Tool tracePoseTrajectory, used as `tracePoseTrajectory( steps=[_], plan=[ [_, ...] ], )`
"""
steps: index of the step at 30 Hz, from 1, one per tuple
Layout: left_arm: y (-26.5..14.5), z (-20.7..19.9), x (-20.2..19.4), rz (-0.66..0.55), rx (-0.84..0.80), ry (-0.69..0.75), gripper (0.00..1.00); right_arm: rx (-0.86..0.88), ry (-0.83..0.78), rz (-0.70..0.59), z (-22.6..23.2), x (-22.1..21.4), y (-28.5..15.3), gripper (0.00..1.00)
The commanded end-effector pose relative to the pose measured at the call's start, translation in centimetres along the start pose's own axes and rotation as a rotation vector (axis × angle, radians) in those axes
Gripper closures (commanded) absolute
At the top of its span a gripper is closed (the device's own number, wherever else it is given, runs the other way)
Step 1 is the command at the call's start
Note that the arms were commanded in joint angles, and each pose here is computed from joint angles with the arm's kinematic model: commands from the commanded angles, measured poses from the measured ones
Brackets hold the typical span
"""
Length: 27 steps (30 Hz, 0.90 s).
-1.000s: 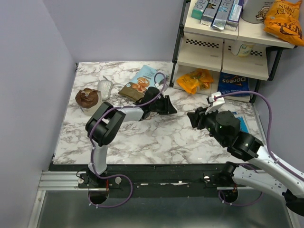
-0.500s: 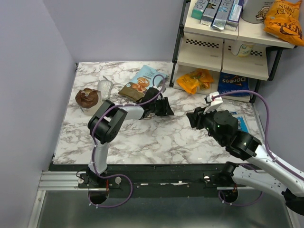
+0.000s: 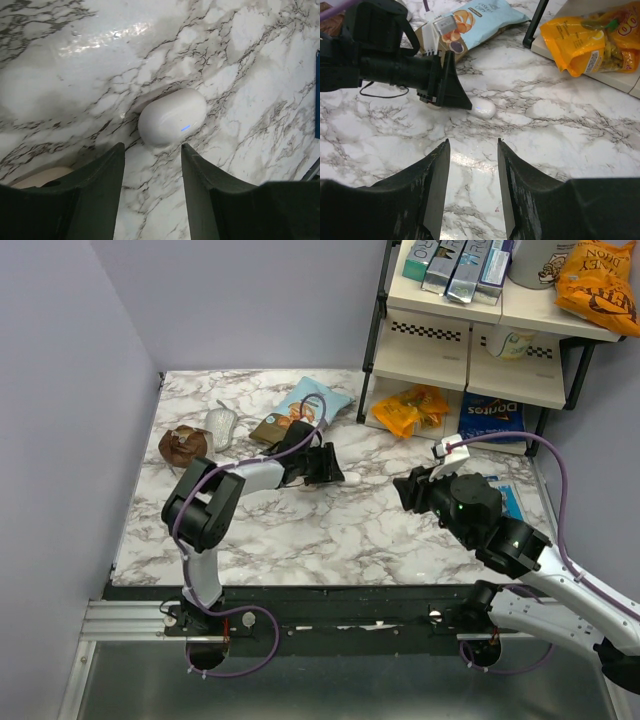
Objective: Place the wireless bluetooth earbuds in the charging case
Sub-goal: Place the charging case at the center of the board, then reset both arms
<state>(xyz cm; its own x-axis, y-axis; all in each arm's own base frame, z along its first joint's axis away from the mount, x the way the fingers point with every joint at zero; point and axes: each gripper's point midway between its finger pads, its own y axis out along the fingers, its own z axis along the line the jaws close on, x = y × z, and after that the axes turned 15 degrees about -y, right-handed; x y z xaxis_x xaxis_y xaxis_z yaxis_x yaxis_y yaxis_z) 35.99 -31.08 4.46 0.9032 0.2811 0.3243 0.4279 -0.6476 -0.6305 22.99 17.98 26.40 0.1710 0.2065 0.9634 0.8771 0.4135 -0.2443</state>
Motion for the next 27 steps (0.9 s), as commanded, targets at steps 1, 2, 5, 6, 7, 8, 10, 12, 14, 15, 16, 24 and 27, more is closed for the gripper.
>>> tracePoseTrajectory(
  steps=[1,2,5,6,7,8,10,12,14,15,16,24,27],
  plan=[
    [-4.0,-0.3,1.9,-0.066,0.041,0.051,0.43,0.007,0.011,0.0,0.1,-0.3,-0.1,0.49],
    [-4.5,-0.7,2.3,-0.083,0.04,0.06,0.43,0.009,0.014,-0.001,0.2,-0.2,0.0,0.49],
    [-7.2,-3.2,4.3,-0.172,0.015,0.109,0.36,0.013,0.019,0.002,0.3,-0.4,0.1,0.49],
    [-8.0,-3.8,4.7,-0.199,0.016,0.122,0.34,0.015,0.019,0.0,0.4,-0.5,0.1,0.49],
    [-9.6,-4.7,5.1,-0.24,0.027,0.147,0.32,0.012,0.017,0.006,0.3,-0.7,0.2,0.49],
    [-10.5,-4.3,6.0,-0.307,0.087,0.155,0.3,0.013,0.015,0.009,0.4,-0.9,0.2,0.49],
    [-12.7,-3.9,6.7,-0.401,0.163,0.163,0.25,0.008,0.014,0.013,0.3,-1.3,0.2,0.48],
    [-14.4,-2.6,7.7,-0.547,0.26,0.089,0.16,0.002,0.013,0.023,0.3,-2.0,0.5,0.48],
    [-16.3,-1.2,7.6,-0.669,0.278,-0.099,0.01,0.003,0.007,0.038,0.5,-2.7,0.7,0.48],
    [-17.3,0.2,7.8,-0.732,0.322,-0.161,0.01,0.004,0.01,0.038,0.5,-2.8,0.8,0.48],
    [-18.3,1.1,7.1,-0.742,0.342,-0.202,0.01,0.0,0.009,0.046,0.5,-3.0,0.9,0.48],
    [-20.6,2.1,4.8,-0.682,0.368,-0.136,0.01,-0.019,-0.008,0.051,0.3,-3.1,1.2,0.48],
    [-20.7,1.8,4.2,-0.661,0.335,-0.088,0.01,-0.019,-0.013,0.052,0.3,-2.9,1.3,0.48]
  ],
)
